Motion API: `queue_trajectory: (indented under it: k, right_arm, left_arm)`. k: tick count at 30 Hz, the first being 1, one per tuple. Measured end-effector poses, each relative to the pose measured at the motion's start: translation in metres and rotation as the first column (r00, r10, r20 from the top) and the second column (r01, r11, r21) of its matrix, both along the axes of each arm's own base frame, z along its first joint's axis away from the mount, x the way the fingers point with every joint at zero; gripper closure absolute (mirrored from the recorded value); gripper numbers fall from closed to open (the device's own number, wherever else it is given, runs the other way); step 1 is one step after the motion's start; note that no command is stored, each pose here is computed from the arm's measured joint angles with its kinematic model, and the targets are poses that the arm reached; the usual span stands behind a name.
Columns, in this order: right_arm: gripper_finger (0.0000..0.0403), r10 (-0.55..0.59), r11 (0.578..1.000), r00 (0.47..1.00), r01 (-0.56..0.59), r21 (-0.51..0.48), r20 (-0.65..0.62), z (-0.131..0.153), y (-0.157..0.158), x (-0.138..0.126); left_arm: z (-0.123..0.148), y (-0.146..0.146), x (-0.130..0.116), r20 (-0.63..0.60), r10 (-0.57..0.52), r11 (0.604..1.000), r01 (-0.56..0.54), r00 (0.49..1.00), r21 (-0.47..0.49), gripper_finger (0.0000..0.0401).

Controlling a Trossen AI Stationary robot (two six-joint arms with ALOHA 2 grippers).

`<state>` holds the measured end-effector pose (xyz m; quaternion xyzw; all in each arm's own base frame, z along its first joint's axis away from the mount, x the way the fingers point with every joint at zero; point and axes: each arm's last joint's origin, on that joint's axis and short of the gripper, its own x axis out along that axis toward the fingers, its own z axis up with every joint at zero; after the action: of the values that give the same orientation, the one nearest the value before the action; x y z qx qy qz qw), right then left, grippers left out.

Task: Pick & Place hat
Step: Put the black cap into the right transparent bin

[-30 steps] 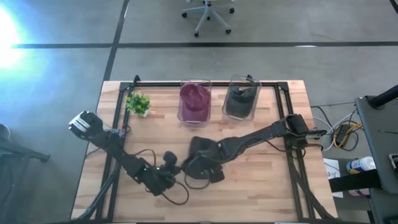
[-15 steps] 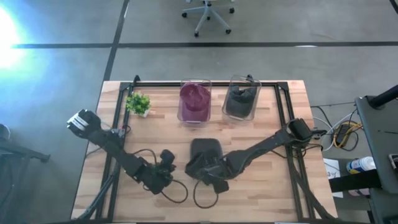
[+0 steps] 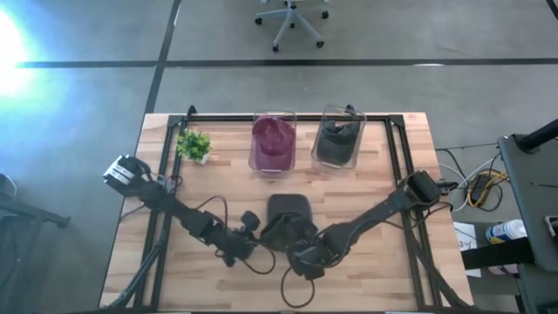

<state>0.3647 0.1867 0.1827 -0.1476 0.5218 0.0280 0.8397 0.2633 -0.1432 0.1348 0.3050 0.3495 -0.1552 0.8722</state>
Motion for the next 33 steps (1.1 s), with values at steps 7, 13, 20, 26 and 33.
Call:
queue_trajectory:
  k: [7, 13, 20, 26, 33]
  right_arm:
    - [0.0186, -0.028, 0.999, 0.999, 0.029, -0.033, 0.029, -0.015, 0.010, -0.012]
    - [0.0186, -0.059, 0.993, 0.993, 0.069, -0.095, 0.101, -0.027, 0.011, -0.017]
    - [0.0186, -0.082, 0.990, 0.991, 0.093, -0.105, 0.102, -0.047, 0.005, -0.026]
    - [0.0186, -0.069, 0.990, 0.994, 0.079, -0.117, 0.086, -0.048, 0.005, -0.030]
    - [0.0186, -0.057, 0.994, 0.989, 0.068, -0.081, 0.135, -0.025, 0.013, -0.030]
  left_arm:
    - [-0.006, 0.001, 0.024, 0.047, 0.041, 0.999, -0.041, 0.998, -0.010, 0.0336]
    - [-0.005, -0.003, 0.039, 0.059, 0.024, 1.000, -0.025, 0.998, 0.017, 0.0336]
    - [0.008, -0.008, 0.049, 0.102, 0.028, 1.000, -0.028, 0.994, -0.007, 0.0336]
    - [0.008, -0.005, 0.051, 0.101, 0.055, 0.998, -0.053, 0.993, -0.026, 0.0336]
    - [0.005, -0.003, 0.050, 0.088, 0.072, 0.997, -0.070, 0.993, -0.035, 0.0336]
